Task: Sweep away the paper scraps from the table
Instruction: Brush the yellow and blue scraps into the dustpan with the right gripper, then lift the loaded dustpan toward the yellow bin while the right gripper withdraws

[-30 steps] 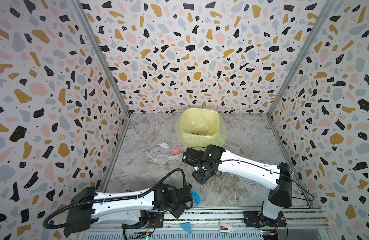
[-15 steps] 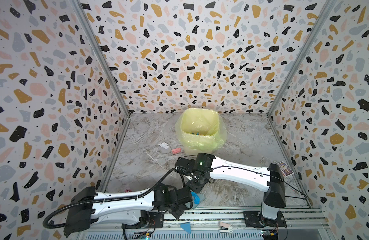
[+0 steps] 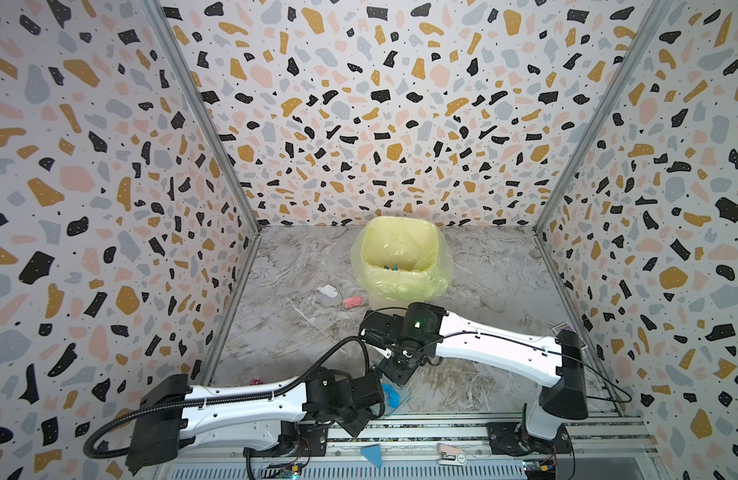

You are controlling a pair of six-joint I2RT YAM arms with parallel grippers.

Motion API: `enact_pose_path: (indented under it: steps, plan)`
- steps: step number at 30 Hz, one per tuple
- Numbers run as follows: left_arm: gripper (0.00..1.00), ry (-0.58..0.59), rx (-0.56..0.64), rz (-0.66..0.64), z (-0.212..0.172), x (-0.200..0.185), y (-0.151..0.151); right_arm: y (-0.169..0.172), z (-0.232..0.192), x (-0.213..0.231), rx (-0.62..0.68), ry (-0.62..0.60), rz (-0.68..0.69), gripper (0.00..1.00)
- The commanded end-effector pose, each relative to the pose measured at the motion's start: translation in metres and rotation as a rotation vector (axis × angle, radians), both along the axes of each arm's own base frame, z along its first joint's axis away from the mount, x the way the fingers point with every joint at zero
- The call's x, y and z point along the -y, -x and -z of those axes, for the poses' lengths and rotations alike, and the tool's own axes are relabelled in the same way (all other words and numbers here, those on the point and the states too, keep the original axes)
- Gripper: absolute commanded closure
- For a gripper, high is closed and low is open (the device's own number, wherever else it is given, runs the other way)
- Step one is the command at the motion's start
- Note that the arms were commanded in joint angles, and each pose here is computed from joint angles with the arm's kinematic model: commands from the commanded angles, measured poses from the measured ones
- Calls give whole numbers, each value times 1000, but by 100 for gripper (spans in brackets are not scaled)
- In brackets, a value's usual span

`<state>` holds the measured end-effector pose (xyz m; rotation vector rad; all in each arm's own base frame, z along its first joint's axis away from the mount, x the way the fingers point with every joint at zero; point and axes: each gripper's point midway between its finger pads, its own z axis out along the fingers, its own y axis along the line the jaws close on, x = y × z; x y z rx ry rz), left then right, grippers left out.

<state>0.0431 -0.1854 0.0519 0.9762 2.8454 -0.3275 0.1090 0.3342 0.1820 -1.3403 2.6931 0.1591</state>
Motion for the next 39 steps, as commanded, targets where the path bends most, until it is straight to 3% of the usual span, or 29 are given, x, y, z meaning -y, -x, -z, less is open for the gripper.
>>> enact_pose_path:
  steps: [1,9,16,29,39]
  plan:
    - [91,3,13,-12,1,-1,-2,-15,-15,22,42,-14,92,100]
    - [92,83,82,-31,-13,9,-14,-36,-31,38,99,-93,199,100]
    - [93,176,171,-72,-38,14,-28,-47,-44,55,113,-232,296,100]
    - [94,183,431,-149,-117,-7,-68,-42,-59,101,102,-444,499,100]
    - [94,172,513,-164,-167,-22,-77,-36,-41,136,41,-555,603,100]
